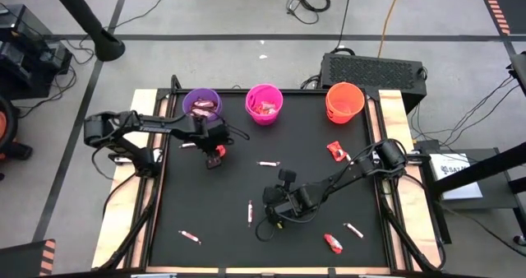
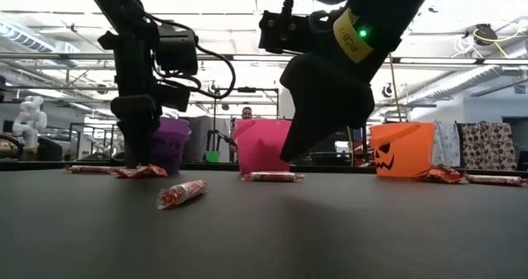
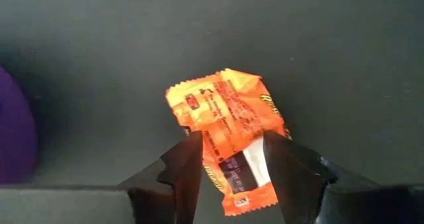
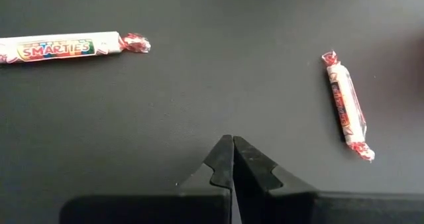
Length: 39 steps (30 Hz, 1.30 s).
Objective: Sort candy by brand, put in halloween buckets
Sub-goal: Put the red chocolate bar into the pink bucket
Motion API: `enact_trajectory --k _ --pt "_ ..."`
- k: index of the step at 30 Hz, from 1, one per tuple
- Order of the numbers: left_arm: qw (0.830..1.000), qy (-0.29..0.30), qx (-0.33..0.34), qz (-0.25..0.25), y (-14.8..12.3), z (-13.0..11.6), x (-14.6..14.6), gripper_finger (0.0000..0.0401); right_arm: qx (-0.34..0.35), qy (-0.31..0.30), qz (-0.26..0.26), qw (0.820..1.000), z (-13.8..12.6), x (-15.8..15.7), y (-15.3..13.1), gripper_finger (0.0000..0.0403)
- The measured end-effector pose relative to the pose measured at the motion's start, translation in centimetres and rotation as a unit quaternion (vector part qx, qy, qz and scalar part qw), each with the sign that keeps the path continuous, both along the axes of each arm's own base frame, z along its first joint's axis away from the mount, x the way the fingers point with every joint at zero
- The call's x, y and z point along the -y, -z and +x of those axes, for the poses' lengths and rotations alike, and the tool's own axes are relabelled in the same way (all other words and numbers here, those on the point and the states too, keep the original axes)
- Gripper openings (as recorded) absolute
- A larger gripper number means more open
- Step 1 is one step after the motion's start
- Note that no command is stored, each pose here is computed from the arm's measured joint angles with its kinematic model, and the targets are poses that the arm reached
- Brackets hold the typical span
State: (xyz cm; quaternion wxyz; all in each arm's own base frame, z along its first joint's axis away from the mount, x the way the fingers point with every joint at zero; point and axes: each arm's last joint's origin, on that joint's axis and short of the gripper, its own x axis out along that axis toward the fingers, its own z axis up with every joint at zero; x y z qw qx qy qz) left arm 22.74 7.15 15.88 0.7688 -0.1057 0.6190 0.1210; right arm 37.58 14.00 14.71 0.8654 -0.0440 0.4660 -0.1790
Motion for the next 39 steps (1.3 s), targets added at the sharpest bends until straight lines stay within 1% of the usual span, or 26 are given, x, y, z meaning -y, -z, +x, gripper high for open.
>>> enact_trajectory --k 6,12,14,17,20,24,25,28,31,35,39 --pt "0.999 0.006 0.003 -0.031 0.0 -0.1 0.2 0.0166 -0.004 -0.004 0.01 1.0 0.0 -0.1 0.0 0.0" --pt "0.999 0.009 0.003 -0.031 0.0 -0.1 0.2 0.0162 -0.005 -0.006 0.01 1.0 0.0 -0.1 0.1 0.0" --pt "0.999 0.01 0.003 -0.031 0.0 -0.1 0.2 0.0148 -0.008 -0.008 0.009 1.0 -0.1 -0.2 0.1 0.0" --pt "1.0 0.009 0.001 -0.025 0.0 -0.1 0.1 0.0113 -0.021 -0.023 -0.004 0.999 -0.4 -0.4 0.1 0.0" --pt "1.0 0.019 0.002 -0.018 0.0 -0.1 0.1 0.007 -0.035 -0.035 -0.028 0.998 -1.0 -1.0 0.0 0.0" --pt "0.999 0.033 0.001 -0.016 0.0 -0.1 0.1 0.0014 -0.035 -0.027 -0.073 0.996 -2.3 -2.0 -0.7 0.0" --pt "0.999 0.033 0.001 -0.015 0.0 0.0 0.1 0.0008 -0.033 -0.024 -0.086 0.996 -2.7 -2.2 -1.0 0.0" --pt "0.999 0.037 0.006 -0.012 -0.2 -0.1 0.1 0.0007 -0.025 -0.007 -0.129 0.991 -4.1 -3.0 -1.7 0.0" --pt "0.999 0.044 0.015 -0.008 -1.0 -0.1 0.2 0.0004 -0.018 0.013 -0.149 0.989 -5.5 -3.6 -2.5 0.0" --pt "0.997 0.051 0.064 -0.007 -3.1 0.5 0.2 0.0003 -0.01 0.041 -0.156 0.987 -6.9 -4.0 -3.1 0.0" --pt "0.992 0.059 0.115 -0.01 -5.5 0.9 0.3 0.0002 -0.004 0.054 -0.166 0.985 -7.6 -4.3 -3.2 0.0"
